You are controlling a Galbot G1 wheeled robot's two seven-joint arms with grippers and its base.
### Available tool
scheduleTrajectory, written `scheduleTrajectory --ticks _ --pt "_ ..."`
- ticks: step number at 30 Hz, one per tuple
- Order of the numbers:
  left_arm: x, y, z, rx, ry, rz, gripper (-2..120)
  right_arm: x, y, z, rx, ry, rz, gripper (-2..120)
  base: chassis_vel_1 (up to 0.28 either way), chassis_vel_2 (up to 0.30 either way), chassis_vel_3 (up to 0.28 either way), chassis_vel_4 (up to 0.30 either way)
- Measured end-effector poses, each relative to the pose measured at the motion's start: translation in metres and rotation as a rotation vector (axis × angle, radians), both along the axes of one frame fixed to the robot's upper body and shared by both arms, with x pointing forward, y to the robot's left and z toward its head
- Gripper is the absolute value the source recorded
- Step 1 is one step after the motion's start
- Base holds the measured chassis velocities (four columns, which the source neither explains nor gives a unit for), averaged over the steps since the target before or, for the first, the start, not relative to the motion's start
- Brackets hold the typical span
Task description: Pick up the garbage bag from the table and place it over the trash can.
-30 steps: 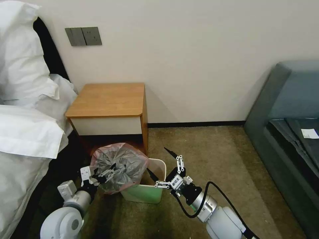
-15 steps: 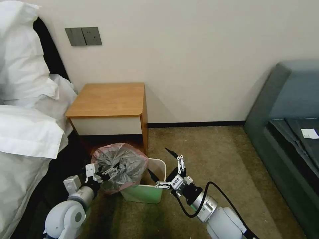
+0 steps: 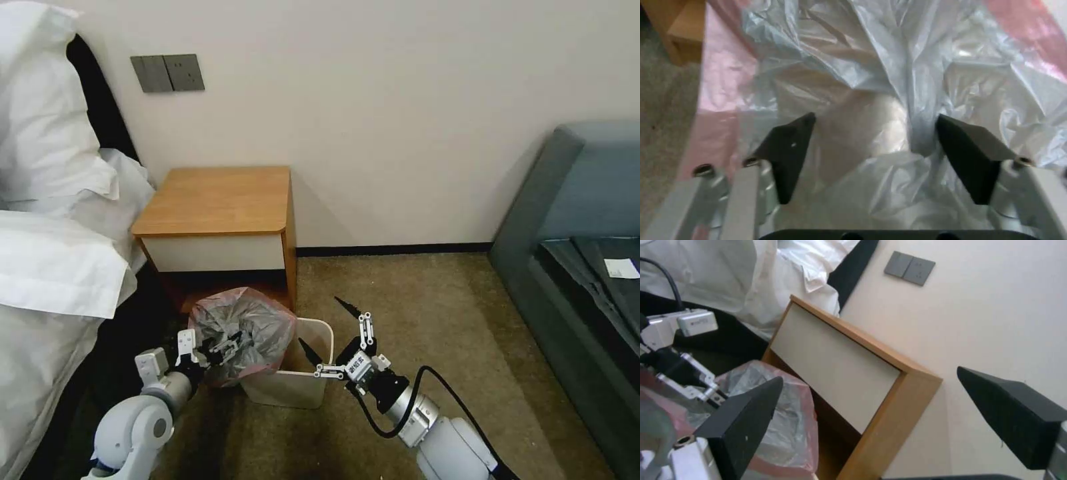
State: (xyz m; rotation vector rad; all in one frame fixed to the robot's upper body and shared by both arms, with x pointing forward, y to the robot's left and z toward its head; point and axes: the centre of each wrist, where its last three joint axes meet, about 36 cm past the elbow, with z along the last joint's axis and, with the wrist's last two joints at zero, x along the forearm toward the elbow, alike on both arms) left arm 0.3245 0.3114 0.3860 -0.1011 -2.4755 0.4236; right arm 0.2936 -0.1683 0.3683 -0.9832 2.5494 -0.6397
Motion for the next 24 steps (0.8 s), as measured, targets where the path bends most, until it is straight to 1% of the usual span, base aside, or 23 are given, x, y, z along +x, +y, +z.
scheduleTrajectory --ticks 2,4,5,8,9,11,12,13,14,15,20,24 --pt "-0.001 -0.001 -0.001 -0.004 0.016 -0.006 61 0.0 -0.001 0.001 0.001 -0.003 -0.001 100 0.0 0.0 0.0 0.0" --pt "-0.002 -0.002 -0.003 -0.004 0.025 -0.011 51 -0.001 -0.001 0.002 0.003 -0.005 -0.002 100 0.0 0.0 0.0 0.0" --pt "-0.002 -0.002 -0.003 -0.004 0.025 -0.011 51 -0.001 -0.001 0.002 0.003 -0.005 -0.002 100 0.0 0.0 0.0 0.0" --pt "-0.003 -0.003 -0.004 -0.004 0.029 -0.011 37 -0.002 -0.001 0.002 0.005 -0.006 -0.002 100 0.0 0.0 0.0 0.0" --pt "-0.003 -0.003 -0.004 -0.004 0.029 -0.011 37 -0.002 -0.001 0.002 0.005 -0.006 -0.002 100 0.0 0.0 0.0 0.0" --pt "-0.004 -0.004 -0.005 -0.003 0.033 -0.007 25 -0.003 -0.001 0.002 0.005 -0.007 -0.002 100 0.0 0.0 0.0 0.0" --pt "-0.004 -0.004 -0.005 -0.003 0.033 -0.007 25 -0.003 -0.001 0.002 0.005 -0.007 -0.002 100 0.0 0.0 0.0 0.0" --pt "-0.004 -0.004 -0.005 -0.001 0.033 -0.006 23 -0.003 -0.001 0.002 0.005 -0.007 -0.002 100 0.0 0.0 0.0 0.0" --pt "-0.006 -0.004 -0.004 0.001 0.032 -0.004 16 -0.003 -0.001 0.002 0.005 -0.008 -0.002 100 0.0 0.0 0.0 0.0" --pt "-0.007 -0.005 -0.004 0.005 0.031 -0.001 13 -0.003 -0.001 0.002 0.005 -0.008 -0.002 100 0.0 0.0 0.0 0.0" --pt "-0.012 -0.005 0.0 0.02 0.017 0.01 11 -0.003 0.0 0.002 0.008 -0.01 0.001 100 0.0 0.0 0.0 0.0" --pt "-0.019 -0.007 0.004 0.043 -0.018 0.04 11 -0.003 0.006 0.002 0.023 -0.01 0.01 100 0.0 0.0 0.0 0.0"
